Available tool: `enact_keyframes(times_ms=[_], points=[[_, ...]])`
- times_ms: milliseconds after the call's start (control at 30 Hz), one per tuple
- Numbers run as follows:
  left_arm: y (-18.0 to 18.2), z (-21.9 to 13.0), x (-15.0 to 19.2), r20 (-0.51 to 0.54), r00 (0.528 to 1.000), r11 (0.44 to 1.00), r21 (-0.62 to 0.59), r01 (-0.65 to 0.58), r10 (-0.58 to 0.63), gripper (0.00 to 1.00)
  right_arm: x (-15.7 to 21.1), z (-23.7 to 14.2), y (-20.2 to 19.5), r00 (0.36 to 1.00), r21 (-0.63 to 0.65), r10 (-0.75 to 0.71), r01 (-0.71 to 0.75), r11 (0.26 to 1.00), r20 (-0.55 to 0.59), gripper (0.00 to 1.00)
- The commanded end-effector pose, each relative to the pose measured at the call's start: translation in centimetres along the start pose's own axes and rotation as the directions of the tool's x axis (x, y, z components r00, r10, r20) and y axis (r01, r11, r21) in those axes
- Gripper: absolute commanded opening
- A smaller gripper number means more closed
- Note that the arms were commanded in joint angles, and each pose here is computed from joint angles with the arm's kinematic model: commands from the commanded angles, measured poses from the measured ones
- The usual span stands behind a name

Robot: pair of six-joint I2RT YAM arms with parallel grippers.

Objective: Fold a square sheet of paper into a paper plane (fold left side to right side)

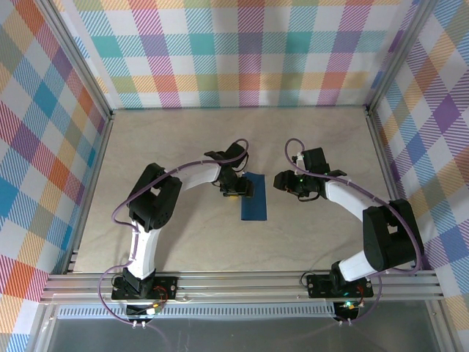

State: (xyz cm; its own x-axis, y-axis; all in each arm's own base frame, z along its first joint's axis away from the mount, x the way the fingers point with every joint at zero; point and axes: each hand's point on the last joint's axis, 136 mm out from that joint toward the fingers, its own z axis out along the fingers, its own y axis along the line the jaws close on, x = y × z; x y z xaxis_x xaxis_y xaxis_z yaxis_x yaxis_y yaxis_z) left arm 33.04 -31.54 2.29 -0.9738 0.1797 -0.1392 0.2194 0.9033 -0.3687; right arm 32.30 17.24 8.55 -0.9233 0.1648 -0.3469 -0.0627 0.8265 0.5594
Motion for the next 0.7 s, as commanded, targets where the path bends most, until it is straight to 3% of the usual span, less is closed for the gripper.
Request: enact_keyframes(times_ms=[0, 667], points=[[1.0, 5.5, 3.5, -0.122, 0.992, 0.999, -0.04, -0.037, 0.032, 0.55, 0.0, -0.4, 0.1, 1.0, -0.002, -0.008, 0.008, 1.0, 0.008, 0.51], [1.1, 6.8, 4.1, -0.166, 0.986, 0.999, -0.034, 0.007, -0.013, 0.58, 0.2, -0.2, -0.2, 1.0, 0.004, -0.006, 0.006, 1.0, 0.004, 0.51]])
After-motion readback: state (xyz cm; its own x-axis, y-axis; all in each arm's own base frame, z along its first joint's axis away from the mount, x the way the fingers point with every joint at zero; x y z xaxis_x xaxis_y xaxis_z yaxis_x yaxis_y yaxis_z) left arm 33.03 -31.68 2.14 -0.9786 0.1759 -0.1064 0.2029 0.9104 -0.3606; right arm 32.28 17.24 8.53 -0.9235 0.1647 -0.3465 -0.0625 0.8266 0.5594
